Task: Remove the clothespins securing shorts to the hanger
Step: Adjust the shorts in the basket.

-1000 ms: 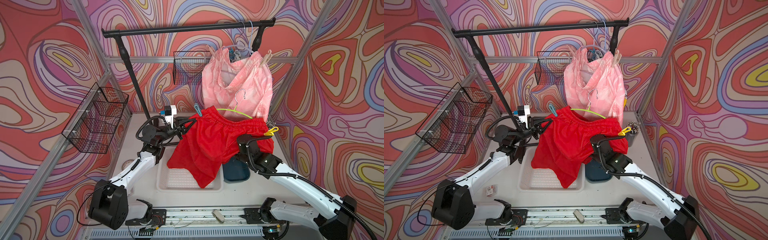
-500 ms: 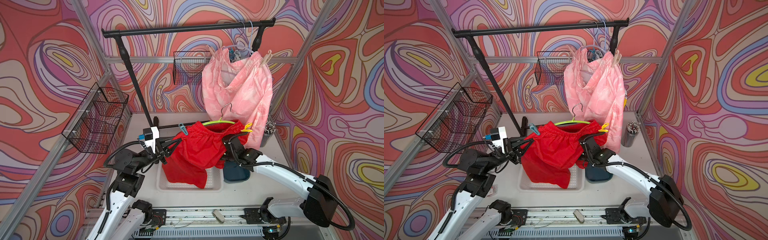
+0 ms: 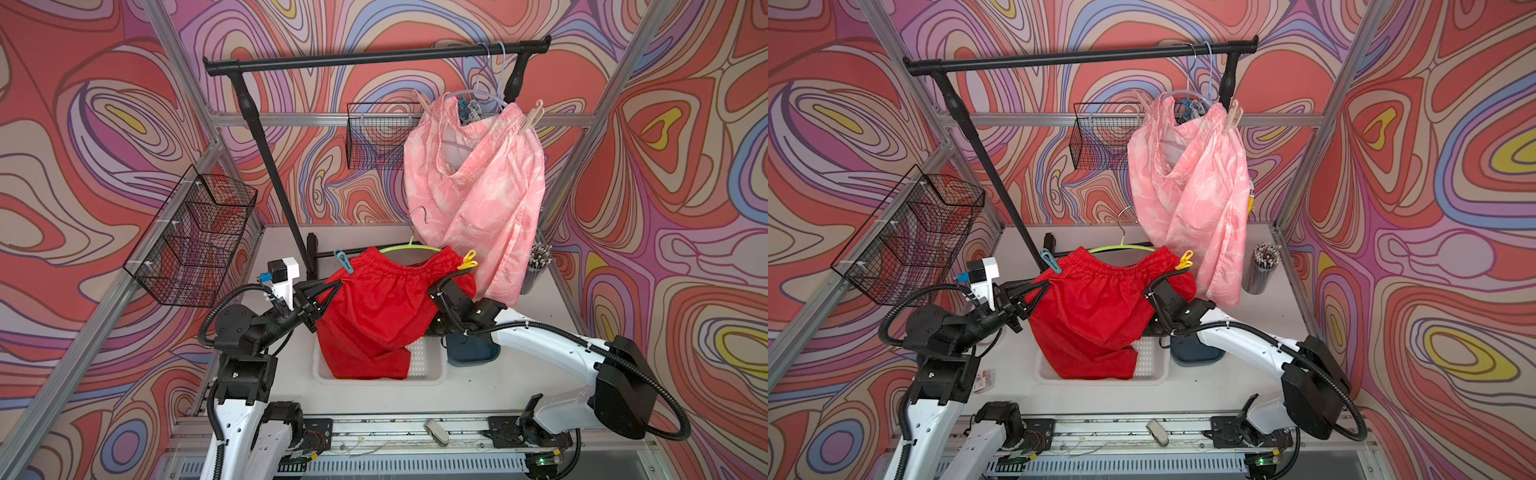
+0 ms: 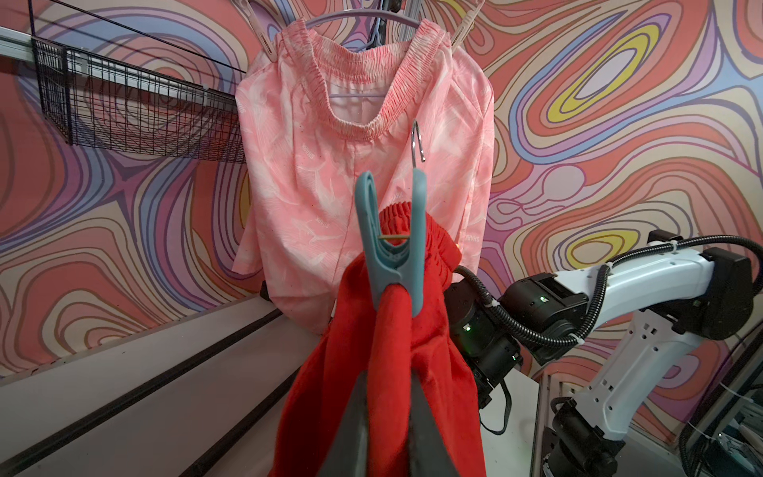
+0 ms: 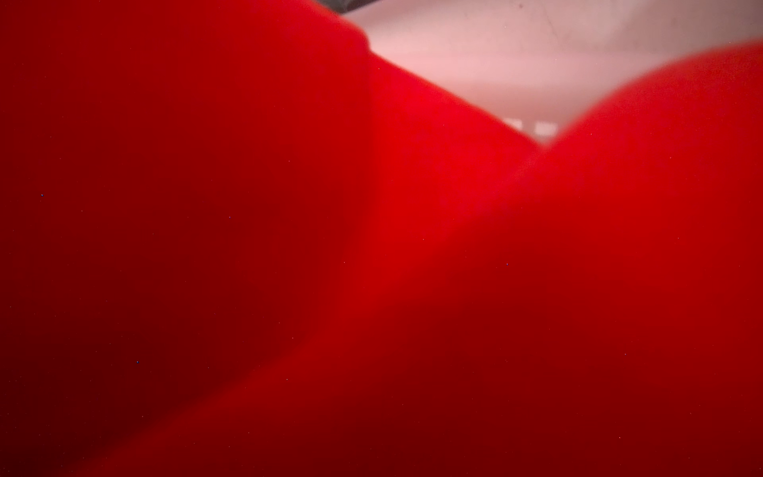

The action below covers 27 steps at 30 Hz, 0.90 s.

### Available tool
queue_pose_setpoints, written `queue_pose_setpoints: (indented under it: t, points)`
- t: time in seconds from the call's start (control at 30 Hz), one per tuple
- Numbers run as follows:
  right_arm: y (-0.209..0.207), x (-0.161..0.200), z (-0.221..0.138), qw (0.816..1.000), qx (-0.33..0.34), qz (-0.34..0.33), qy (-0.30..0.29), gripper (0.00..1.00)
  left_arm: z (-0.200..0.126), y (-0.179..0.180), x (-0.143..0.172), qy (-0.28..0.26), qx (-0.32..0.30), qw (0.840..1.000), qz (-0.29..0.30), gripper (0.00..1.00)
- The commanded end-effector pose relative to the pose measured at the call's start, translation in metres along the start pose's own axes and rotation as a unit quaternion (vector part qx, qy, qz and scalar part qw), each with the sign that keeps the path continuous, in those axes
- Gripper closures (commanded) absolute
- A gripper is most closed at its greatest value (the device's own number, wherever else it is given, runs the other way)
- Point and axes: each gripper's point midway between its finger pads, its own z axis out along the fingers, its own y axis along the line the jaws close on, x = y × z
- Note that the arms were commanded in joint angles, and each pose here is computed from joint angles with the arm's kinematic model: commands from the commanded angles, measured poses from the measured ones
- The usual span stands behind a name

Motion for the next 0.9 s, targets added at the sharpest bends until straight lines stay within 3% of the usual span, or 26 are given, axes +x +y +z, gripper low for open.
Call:
queue_pose_setpoints:
  t: [0.0, 0.13, 0.3, 0.67, 0.87]
  points:
    - [0.029, 0.035, -0.009, 0.998, -0.01, -0.051, 0.043, 0.61, -0.004, 0.001, -0.027, -0.055, -0.016, 0.998, 0.035, 1.0]
    - [0.055, 0.036, -0.013, 0.994, -0.034, -0.089, 0.045, 0.61, -0.007, 0.007, -0.031, -0.067, -0.024, 0.997, 0.034, 1.0]
    - [0.074, 0.048, -0.01, 0.99, 0.005, -0.129, 0.058, 0.61, -0.008, 0.012, -0.031, -0.074, -0.029, 0.996, 0.032, 1.0]
    - [0.014, 0.091, -0.031, 0.994, 0.067, -0.052, 0.065, 0.54, -0.011, 0.024, -0.037, -0.093, -0.027, 0.995, 0.02, 1.0]
    - [0.009, 0.071, -0.043, 0.992, 0.07, -0.102, -0.004, 0.49, -0.017, 0.03, -0.041, -0.102, -0.026, 0.994, 0.01, 1.0]
